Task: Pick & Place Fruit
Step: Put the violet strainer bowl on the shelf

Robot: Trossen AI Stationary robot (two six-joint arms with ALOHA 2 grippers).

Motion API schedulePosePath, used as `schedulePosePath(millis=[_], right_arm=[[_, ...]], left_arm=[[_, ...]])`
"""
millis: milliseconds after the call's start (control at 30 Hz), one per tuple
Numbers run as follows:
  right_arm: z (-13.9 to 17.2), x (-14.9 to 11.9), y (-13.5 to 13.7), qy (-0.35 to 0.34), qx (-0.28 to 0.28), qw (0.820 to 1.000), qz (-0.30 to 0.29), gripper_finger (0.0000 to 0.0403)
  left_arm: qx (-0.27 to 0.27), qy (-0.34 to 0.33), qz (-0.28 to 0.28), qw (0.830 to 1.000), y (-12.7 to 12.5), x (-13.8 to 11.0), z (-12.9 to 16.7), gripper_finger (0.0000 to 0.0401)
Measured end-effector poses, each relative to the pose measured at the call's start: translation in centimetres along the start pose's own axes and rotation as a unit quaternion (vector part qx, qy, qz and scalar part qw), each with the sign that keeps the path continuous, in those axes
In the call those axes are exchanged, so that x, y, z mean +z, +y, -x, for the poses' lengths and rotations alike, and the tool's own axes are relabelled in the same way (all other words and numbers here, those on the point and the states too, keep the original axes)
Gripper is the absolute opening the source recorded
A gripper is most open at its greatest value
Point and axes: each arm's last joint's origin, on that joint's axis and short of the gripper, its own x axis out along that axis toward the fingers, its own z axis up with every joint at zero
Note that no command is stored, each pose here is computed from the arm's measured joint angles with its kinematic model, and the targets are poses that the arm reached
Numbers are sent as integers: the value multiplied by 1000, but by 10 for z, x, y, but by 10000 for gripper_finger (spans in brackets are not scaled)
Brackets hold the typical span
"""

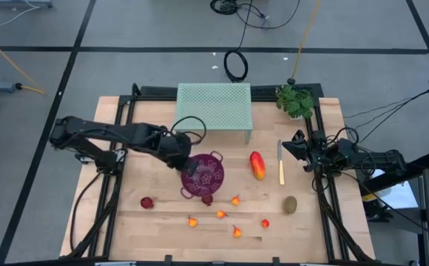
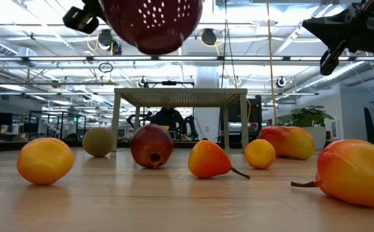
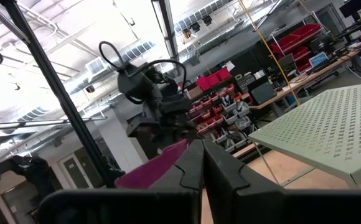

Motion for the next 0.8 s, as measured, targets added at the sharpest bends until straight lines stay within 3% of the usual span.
schedulePosePath(millis=[800], right_arm=[[0, 0, 0, 0, 0, 1000, 0, 4]], left_arm=[[-12, -5, 11, 1000, 0, 4, 2, 0]])
